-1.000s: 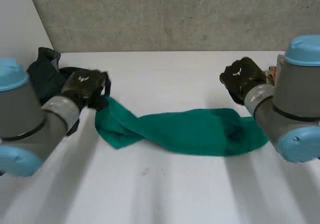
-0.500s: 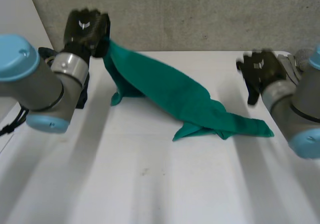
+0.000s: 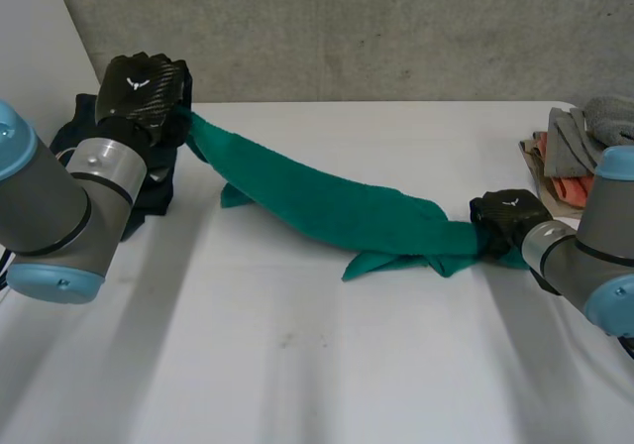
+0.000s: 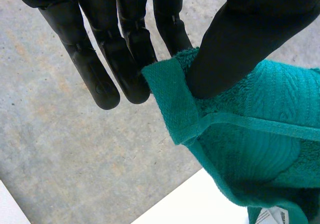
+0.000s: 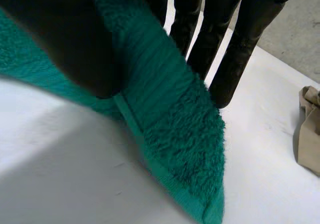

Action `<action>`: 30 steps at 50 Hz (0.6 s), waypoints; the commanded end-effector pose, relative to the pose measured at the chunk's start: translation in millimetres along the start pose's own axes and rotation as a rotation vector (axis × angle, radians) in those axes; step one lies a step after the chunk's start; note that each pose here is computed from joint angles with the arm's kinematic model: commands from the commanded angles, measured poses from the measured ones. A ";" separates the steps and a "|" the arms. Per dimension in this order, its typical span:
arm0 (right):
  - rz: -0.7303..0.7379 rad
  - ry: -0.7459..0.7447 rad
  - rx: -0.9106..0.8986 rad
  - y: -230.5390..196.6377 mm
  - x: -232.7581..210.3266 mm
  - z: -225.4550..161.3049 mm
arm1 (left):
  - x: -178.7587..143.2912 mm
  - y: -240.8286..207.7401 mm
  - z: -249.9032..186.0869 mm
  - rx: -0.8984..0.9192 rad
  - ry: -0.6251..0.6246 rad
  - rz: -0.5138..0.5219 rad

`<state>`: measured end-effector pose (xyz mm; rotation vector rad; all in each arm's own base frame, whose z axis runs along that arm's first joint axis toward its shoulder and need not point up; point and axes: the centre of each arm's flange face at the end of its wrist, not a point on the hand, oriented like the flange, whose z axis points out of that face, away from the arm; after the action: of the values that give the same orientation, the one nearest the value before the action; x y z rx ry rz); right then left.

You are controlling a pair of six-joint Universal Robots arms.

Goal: Fold the laundry.

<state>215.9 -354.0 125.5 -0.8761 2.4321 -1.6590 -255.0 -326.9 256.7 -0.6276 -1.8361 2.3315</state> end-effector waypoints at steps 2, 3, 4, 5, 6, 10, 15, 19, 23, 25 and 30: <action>-0.084 0.066 0.128 -48.5 16.6 -26.5 | -5.0 -16.1 -10.9 0.015 -0.010 0.013; -0.107 0.075 0.149 -58.3 18.5 -34.1 | -7.6 -19.1 -16.5 0.002 -0.012 0.017; -0.133 0.089 0.164 -67.4 22.0 -43.0 | -10.0 -21.2 -19.5 -0.007 -0.015 0.019; -0.161 0.099 0.174 -75.7 24.2 -52.7 | -12.4 -22.8 -22.8 -0.018 -0.018 0.019; -0.217 0.121 0.179 -89.9 30.7 -72.7 | -19.3 -28.8 -29.5 -0.037 -0.031 0.022; -0.392 0.172 0.127 -113.4 45.8 -120.7 | -33.6 -43.1 -49.8 -0.098 -0.048 0.025; -0.593 0.227 0.081 -130.3 53.4 -156.9 | -39.6 -58.5 -74.4 -0.181 -0.040 0.087; -0.615 0.217 0.039 -127.7 49.6 -164.9 | -35.9 -51.5 -85.8 -0.274 0.002 0.185; -0.619 0.148 -0.003 -117.3 36.9 -159.0 | -26.7 -31.9 -89.8 -0.357 0.064 0.275; -0.638 0.062 -0.053 -103.2 18.4 -140.4 | -22.7 -15.5 -85.8 -0.404 0.094 0.299; -0.685 0.048 -0.186 -78.1 15.1 -98.3 | -11.2 26.2 -50.5 -0.461 0.144 0.327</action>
<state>181.9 -272.8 292.0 -1.7512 2.4047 -1.8755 -202.6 -251.2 270.5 -1.0577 -2.3084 2.0754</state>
